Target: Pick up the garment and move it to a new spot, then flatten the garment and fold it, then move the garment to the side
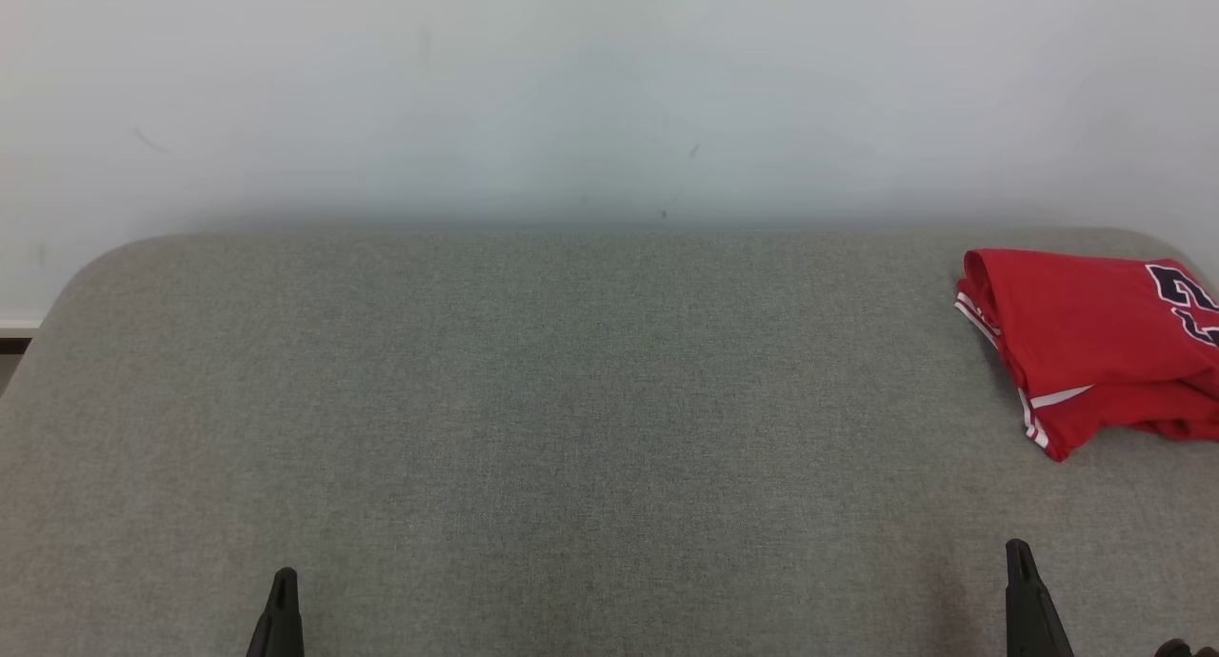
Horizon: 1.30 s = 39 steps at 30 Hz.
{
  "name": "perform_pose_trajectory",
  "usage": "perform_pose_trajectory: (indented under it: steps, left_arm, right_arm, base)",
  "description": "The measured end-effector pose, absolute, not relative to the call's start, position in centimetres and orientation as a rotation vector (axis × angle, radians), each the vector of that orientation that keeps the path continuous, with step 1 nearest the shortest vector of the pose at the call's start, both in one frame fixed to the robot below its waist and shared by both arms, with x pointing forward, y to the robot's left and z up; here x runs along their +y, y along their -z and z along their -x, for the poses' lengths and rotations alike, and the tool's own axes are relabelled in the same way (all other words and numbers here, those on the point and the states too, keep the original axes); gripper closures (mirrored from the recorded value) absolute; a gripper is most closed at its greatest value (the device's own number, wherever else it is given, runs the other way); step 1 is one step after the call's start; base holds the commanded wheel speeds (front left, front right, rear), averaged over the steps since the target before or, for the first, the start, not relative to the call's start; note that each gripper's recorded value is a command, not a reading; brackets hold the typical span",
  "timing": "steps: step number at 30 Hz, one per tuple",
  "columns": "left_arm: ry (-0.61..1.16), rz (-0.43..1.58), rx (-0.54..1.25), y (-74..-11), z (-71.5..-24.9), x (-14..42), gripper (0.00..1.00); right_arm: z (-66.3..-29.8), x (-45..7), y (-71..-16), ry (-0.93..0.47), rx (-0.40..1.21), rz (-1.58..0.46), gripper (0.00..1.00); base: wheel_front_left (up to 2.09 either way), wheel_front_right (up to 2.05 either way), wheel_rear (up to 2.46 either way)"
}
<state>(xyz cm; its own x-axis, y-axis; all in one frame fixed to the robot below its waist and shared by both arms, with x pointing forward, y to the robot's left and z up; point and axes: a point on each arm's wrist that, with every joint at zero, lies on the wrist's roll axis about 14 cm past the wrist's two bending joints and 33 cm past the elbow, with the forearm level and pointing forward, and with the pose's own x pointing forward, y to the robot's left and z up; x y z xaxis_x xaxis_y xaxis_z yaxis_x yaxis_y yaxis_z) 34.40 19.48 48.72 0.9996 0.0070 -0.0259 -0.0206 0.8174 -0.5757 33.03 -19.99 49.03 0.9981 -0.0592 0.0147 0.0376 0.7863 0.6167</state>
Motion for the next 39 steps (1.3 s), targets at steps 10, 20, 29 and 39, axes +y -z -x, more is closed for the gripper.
perform_pose_trajectory:
  steps: [10,20,29,39]
  left_arm:
    - [-0.023,0.762,0.029,-48.86,-34.51,19.69,1.00]
    - [-0.025,0.891,0.035,-48.98,-34.60,19.80,1.00]
    - [-0.022,1.000,0.036,-49.24,-34.70,19.84,1.00]
    - [-0.019,1.109,0.043,-49.36,-34.78,19.87,1.00]
  right_arm:
    - [-33.10,-20.16,-49.45,0.059,-0.045,-0.801,1.00]
    - [-33.14,-20.29,-49.85,0.061,-0.055,-0.923,1.00]
    - [-32.85,-20.39,-49.63,0.069,-0.047,-1.024,1.00]
    - [-32.94,-20.37,-50.06,0.064,-0.057,-1.128,1.00]
  base:
    - [0.00,0.00,0.00]
    - [0.00,0.00,0.00]
    - [0.00,0.00,0.00]
    - [0.00,0.00,0.00]
